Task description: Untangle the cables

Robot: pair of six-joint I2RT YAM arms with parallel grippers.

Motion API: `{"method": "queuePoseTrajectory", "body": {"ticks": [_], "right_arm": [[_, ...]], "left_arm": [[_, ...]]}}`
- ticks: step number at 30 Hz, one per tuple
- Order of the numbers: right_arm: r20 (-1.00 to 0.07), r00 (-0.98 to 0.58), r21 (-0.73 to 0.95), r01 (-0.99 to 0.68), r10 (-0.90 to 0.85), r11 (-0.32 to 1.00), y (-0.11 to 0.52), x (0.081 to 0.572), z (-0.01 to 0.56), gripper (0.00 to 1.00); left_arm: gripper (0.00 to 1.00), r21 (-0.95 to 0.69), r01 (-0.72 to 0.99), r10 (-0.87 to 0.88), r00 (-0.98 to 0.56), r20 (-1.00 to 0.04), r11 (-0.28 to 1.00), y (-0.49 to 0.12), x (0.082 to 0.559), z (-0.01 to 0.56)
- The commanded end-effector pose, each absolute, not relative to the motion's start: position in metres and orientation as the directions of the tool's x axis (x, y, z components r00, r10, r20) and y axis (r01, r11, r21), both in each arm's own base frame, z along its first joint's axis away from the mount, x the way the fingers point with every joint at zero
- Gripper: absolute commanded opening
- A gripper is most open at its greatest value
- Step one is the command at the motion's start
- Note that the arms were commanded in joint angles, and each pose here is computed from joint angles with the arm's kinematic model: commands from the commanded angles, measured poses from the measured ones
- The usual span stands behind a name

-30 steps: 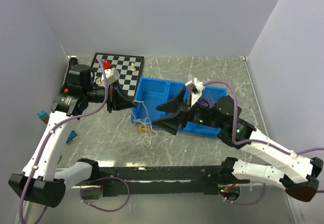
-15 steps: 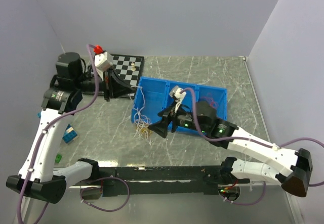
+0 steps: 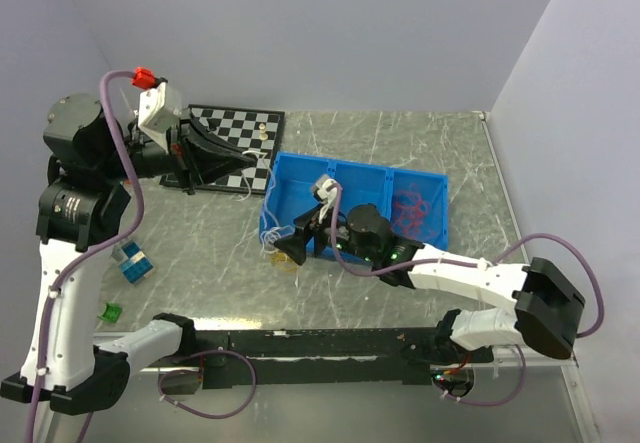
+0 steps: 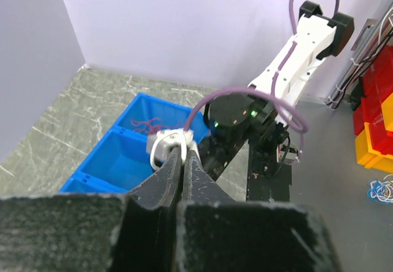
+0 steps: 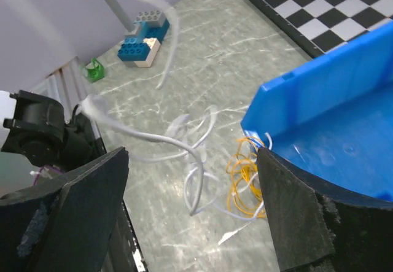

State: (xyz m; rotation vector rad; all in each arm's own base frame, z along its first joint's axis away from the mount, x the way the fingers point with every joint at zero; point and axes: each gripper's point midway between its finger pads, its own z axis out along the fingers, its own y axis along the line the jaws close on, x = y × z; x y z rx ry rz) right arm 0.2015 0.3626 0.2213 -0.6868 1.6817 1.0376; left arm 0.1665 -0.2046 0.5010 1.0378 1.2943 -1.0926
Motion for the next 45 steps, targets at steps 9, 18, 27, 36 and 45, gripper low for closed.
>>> {"method": "queuePoseTrajectory", "body": {"ticks": [9,18,27,36,45], "right_arm": [[-0.888,-0.460,0.432,-0.824,0.013,0.366,0.391,0.179,0.194,0.61],[-0.828,-0.554,0.474,-0.772,-0.084,0.423,0.389,0.161,0.125,0.63],[-0.768,-0.623,0.491,-0.722,-0.148,0.487,0.374,0.151,0.074,0.42],[-0.720,-0.668,0.441,-0.652,-0.191,0.617,0.342,0.148,0.031,0.00],[-0.646,-0.745,0.440,-0.542,-0.166,0.716,0.310,0.135,-0.006,0.00]], "left_arm": [[0.01,0.182,0.899,-0.145,0.257,-0.955,0.398,-0.186,0.162,0.594],[0.01,0.229,0.815,-0.248,0.408,-0.879,0.532,-0.169,0.159,0.660],[0.01,0.250,0.738,-0.300,0.525,-0.797,0.627,-0.152,0.152,0.704],[0.01,0.287,0.672,-0.345,0.643,-0.684,0.683,-0.136,0.130,0.749],[0.01,0.239,0.509,-0.336,0.788,-0.517,0.827,-0.100,0.123,0.796]]}}
